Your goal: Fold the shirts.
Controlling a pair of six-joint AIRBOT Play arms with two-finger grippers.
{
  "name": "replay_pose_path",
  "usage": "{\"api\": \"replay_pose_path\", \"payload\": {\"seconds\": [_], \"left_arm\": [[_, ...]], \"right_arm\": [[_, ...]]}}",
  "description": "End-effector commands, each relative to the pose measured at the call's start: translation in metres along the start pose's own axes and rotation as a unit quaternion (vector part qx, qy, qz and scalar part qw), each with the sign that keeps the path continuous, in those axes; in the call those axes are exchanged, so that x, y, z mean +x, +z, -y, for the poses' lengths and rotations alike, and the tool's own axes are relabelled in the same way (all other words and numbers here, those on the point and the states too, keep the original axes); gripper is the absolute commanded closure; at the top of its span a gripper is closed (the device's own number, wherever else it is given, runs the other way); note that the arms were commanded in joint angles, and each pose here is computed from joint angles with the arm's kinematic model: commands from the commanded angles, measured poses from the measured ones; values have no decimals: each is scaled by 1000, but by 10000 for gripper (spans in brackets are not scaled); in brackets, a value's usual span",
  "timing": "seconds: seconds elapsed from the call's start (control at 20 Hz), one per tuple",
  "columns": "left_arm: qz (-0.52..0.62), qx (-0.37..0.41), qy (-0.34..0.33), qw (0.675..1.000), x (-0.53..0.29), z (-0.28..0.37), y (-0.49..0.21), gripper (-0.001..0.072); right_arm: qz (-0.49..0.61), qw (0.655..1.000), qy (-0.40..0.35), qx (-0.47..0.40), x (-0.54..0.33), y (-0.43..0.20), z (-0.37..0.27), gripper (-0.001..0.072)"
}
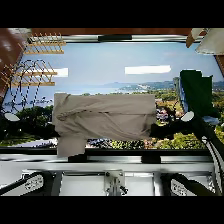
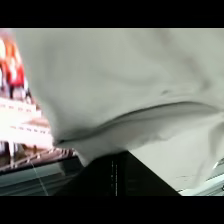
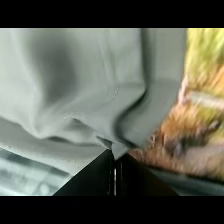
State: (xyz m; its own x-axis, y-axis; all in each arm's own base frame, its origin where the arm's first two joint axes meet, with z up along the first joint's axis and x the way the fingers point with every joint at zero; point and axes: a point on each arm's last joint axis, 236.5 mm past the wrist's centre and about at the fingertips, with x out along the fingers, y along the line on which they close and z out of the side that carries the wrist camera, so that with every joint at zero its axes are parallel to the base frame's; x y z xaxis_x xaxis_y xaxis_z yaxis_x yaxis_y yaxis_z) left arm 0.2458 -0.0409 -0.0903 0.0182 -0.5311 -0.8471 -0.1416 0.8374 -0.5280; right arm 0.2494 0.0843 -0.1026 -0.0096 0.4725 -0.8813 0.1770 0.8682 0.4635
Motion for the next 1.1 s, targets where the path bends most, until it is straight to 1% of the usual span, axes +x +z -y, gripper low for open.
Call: {"api": "replay_pose_path", "payload": {"seconds": [0.0,0.1,0.2,0.45,0.55,0.6,0.7,0.8,0.85,0.9,0.95,1.0,1.05], "left_arm": [[49,54,-2,997,-44,24,39,678],[98,81,11,992,-76,35,74,678],[141,88,12,986,-97,44,106,678],[183,58,-65,979,-99,65,182,678],[177,59,-82,979,-89,73,203,677],[168,61,-83,980,-79,75,211,677],[147,35,-87,985,-53,70,222,677],[126,0,-91,988,-31,59,224,678],[121,-5,-92,988,-25,55,224,677],[121,-7,-92,988,-25,54,224,671],[123,-7,-92,988,-27,53,225,558],[123,-9,-95,988,-29,54,224,310],[117,-11,-98,988,-33,56,221,30]], "right_arm": [[84,993,-7,-83,-39,39,-22,632],[166,980,-43,-98,-80,78,-26,633],[205,971,-55,-106,-95,109,-31,633],[198,970,-55,-133,-61,174,-56,633],[203,970,-53,-121,-53,200,-58,633],[201,972,-52,-114,-48,208,-56,632],[190,975,-53,-103,-36,213,-51,632],[154,978,-83,-111,-25,202,-32,632],[141,978,-100,-113,-24,198,-23,630],[138,978,-110,-115,-28,196,-18,596],[143,977,-109,-115,-34,197,-18,461],[153,975,-109,-117,-42,199,-19,234],[161,973,-107,-123,-52,199,-21,195]]}}
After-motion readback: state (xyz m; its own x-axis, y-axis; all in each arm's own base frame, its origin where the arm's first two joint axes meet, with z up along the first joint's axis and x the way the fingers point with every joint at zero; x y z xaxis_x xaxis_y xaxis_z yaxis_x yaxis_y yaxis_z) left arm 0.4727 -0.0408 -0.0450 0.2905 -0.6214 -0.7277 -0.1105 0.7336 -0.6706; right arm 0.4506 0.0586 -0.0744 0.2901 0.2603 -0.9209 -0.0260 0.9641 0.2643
